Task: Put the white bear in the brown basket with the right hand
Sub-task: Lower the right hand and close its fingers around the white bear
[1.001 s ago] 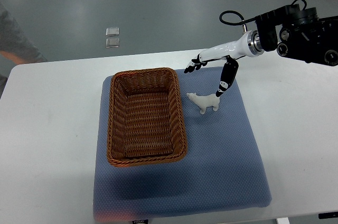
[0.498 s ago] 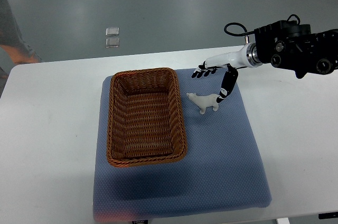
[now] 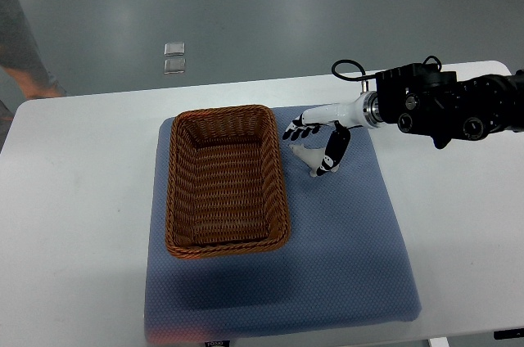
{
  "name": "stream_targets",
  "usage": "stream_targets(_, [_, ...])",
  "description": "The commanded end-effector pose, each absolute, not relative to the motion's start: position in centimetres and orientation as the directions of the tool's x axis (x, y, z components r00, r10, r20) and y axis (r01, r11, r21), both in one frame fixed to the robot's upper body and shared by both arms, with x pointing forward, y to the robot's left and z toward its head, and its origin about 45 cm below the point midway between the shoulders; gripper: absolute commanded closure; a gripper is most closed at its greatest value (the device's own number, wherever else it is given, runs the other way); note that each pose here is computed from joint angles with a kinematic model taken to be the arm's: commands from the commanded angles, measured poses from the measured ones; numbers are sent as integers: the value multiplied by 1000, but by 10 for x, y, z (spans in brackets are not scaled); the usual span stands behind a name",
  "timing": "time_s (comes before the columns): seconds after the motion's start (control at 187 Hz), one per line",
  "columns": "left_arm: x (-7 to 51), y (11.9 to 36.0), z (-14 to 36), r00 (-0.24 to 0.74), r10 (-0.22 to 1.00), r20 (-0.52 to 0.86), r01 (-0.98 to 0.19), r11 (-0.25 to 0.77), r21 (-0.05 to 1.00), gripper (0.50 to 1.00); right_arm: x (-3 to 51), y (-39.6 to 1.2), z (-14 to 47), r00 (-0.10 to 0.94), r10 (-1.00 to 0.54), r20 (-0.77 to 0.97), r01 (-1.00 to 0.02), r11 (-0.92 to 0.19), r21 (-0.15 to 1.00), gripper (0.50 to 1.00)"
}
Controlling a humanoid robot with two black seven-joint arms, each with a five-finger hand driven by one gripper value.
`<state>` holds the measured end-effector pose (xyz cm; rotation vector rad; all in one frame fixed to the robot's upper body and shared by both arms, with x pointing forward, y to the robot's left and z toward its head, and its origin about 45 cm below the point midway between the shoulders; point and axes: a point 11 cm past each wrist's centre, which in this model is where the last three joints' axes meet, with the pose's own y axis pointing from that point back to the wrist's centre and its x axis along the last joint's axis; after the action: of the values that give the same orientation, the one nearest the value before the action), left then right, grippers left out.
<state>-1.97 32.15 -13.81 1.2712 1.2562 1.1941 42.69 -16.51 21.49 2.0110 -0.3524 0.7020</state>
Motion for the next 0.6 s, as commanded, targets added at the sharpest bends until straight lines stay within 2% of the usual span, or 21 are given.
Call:
stream_targets(0.0, [-20, 321, -138, -5, 1000, 18, 70, -18, 997, 500, 428, -166, 215, 777, 66, 626, -513, -509, 691, 646])
stream_targets(0.059, [-20, 321, -138, -6, 1000, 18, 69, -18, 997, 500, 428, -166, 214, 761, 104, 641, -515, -505, 693, 662])
stream_targets(0.177, [-20, 321, -138, -6, 1000, 18, 69, -18, 997, 500, 426, -164, 208, 737, 160, 656, -513, -500, 698, 664])
stream_targets(0.386, [-20, 322, -138, -6, 1000, 20, 69, -19, 997, 500, 429, -168, 209, 729, 165, 664, -523, -490, 697, 668])
stream_targets(0.444, [-20, 321, -138, -5, 1000, 18, 70, -18, 997, 500, 430, -168, 209, 729, 163, 665, -525, -489, 696, 699])
stream_targets(0.594, [-20, 321, -138, -5, 1000, 18, 70, -18, 997, 500, 428, -169, 205, 734, 166, 659, -519, -488, 702, 724])
